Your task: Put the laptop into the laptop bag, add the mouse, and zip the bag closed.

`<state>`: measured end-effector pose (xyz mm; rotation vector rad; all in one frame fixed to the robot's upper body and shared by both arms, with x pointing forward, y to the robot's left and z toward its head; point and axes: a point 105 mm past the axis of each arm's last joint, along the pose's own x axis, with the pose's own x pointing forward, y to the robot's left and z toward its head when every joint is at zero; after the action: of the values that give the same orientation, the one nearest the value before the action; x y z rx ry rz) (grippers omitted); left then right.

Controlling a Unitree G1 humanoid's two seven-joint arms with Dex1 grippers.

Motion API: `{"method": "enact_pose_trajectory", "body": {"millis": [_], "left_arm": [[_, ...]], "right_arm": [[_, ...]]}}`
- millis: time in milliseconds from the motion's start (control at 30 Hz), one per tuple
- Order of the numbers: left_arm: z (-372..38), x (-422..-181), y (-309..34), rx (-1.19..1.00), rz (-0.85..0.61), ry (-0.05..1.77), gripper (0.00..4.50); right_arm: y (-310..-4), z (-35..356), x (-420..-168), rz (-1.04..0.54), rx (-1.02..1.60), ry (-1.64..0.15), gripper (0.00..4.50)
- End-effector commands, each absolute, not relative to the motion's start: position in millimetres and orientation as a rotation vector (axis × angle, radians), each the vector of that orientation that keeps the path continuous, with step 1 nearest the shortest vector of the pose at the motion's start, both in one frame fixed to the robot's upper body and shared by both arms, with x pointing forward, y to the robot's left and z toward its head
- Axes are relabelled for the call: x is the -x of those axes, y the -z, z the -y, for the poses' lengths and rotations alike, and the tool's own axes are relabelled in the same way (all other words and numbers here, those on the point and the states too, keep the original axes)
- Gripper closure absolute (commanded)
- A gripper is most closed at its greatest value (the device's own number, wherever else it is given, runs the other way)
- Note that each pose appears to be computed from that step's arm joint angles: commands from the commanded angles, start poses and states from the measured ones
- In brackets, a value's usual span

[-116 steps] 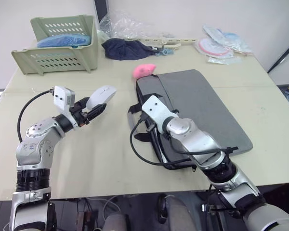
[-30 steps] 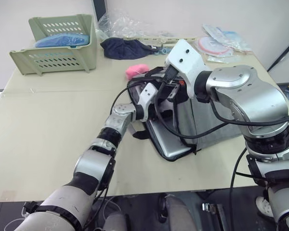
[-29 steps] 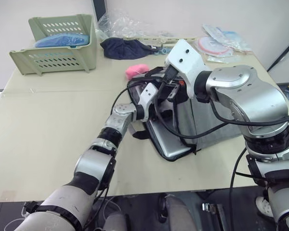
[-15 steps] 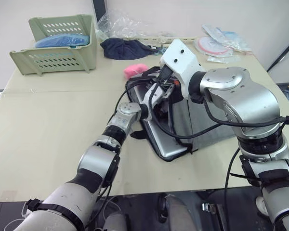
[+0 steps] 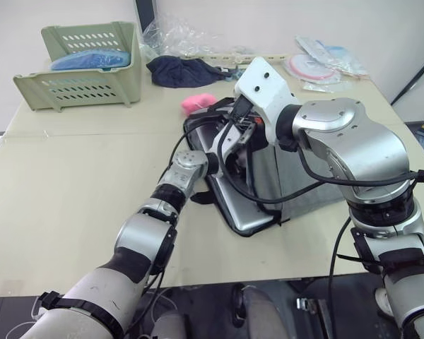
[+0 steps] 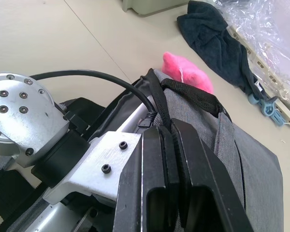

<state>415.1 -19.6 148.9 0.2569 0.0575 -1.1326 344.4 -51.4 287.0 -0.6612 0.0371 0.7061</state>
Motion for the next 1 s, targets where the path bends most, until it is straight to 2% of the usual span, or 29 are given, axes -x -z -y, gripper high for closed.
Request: {"method": "enact_pose_trajectory", "body": {"millis": [33,633,833,1000], "left_arm": [[11,-414,-131,-0.259,-0.127,1.128,0.05],[-16,-419,-165,-0.257,-0.026,1.093,0.05],[-28,-411,-172,-0.243,-0.012,1.097,0.05],[-50,-392,-171,-0.215,-0.041,1.090,0.05]], "right_arm": [[-317,41,-333,0.121,0.696,-0.713,4.50],[-304,47,-339,0.098,0.708,-0.710,4.50],[-303,48,-340,0.096,0.707,-0.710,4.50],[-300,49,-342,0.092,0.700,-0.706,4.50]]}}
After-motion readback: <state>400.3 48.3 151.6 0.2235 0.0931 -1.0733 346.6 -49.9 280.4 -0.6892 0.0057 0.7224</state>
